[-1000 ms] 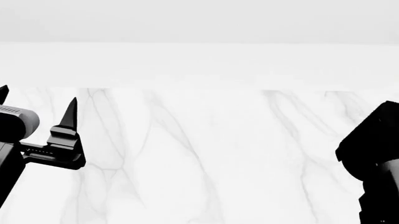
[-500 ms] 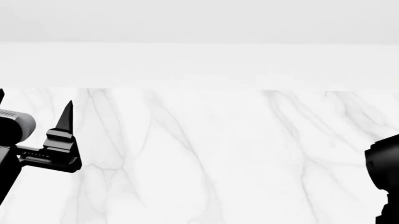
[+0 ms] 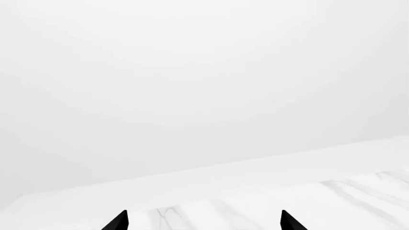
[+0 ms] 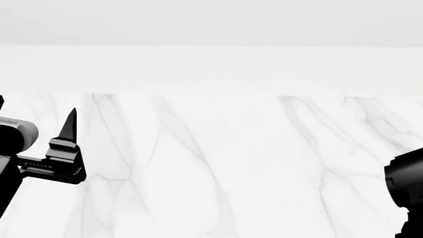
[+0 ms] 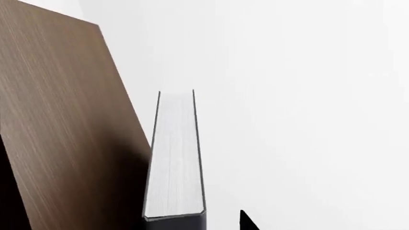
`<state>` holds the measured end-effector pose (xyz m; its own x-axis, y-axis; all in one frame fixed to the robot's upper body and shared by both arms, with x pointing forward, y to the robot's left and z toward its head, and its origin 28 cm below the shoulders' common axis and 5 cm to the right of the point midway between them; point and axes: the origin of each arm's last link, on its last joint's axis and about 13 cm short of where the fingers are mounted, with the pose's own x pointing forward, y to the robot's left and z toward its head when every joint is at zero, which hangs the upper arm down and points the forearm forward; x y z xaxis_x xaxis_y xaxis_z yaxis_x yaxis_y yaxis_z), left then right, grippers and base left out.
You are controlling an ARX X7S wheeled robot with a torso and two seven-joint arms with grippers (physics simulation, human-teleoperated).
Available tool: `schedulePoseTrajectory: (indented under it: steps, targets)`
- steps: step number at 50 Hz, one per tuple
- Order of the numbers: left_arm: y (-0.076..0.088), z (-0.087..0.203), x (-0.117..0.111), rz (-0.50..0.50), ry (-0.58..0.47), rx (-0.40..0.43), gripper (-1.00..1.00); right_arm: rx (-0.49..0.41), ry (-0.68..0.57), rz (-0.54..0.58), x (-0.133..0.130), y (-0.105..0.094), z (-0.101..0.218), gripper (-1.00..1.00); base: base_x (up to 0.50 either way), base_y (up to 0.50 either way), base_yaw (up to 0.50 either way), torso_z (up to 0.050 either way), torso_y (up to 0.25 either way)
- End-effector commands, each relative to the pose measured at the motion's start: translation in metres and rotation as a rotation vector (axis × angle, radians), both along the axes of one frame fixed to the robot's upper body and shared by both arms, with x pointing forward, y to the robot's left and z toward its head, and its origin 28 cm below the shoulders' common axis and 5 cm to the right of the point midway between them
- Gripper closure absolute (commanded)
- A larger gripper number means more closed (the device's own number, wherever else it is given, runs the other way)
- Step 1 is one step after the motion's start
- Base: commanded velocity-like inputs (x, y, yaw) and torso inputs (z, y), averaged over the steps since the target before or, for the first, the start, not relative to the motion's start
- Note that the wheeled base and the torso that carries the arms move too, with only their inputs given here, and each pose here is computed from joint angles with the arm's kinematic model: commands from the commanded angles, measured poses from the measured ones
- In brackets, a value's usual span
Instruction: Pick up the book on the left and place it on top of the shelf.
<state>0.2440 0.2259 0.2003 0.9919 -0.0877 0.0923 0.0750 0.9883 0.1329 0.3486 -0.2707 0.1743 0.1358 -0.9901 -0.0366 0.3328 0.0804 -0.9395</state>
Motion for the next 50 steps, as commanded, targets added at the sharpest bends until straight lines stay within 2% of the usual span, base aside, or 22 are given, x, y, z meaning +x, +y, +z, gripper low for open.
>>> schedulePoseTrajectory:
  steps: [1,18,24,26,27,34,39,43,50]
  targets:
    - [0.002,0.001,0.002,0.023,-0.013,-0.02,-1.0,-0.148,0.034,0.038,0.002,-0.003,0.007,-1.0,0.0,0.0,0.0,0.0,0.0]
    - [0.001,0.0,0.003,0.023,-0.01,-0.02,-1.0,-0.151,0.018,0.137,0.011,0.008,0.005,-1.0,0.01,0.0,0.0,0.0,0.0]
    - [0.0,-0.001,0.004,0.019,-0.01,-0.019,-1.0,-0.144,-0.014,0.261,0.022,0.021,0.008,-1.0,0.01,0.0,0.0,0.0,0.0]
    - [0.0,-0.001,0.004,0.019,-0.01,-0.019,-1.0,-0.144,-0.014,0.261,0.022,0.021,0.008,-1.0,0.01,0.0,0.01,0.0,0.0]
    - [0.0,-0.001,0.004,0.019,-0.008,-0.019,-1.0,-0.141,-0.035,0.317,0.028,0.028,0.012,-1.0,0.01,0.0,0.01,0.0,0.0]
    - [0.0,-0.001,0.004,0.02,-0.008,-0.019,-1.0,-0.163,-0.067,0.411,0.038,0.041,0.019,-1.0,0.0,0.0,0.0,0.0,0.0]
    - [0.0,-0.002,0.005,0.018,-0.007,-0.02,-1.0,-0.164,-0.139,0.526,0.051,0.057,0.033,-1.0,0.0,0.0,0.0,0.0,0.0]
    - [-0.001,-0.002,0.005,0.016,-0.007,-0.019,-1.0,-0.169,-0.162,0.569,0.055,0.064,0.04,-1.0,0.0,0.0,0.0,0.0,0.0]
    - [0.001,-0.002,0.005,0.019,-0.008,-0.021,-1.0,-0.169,-0.164,0.575,0.056,0.065,0.04,-1.0,0.0,0.0,0.0,0.0,0.0]
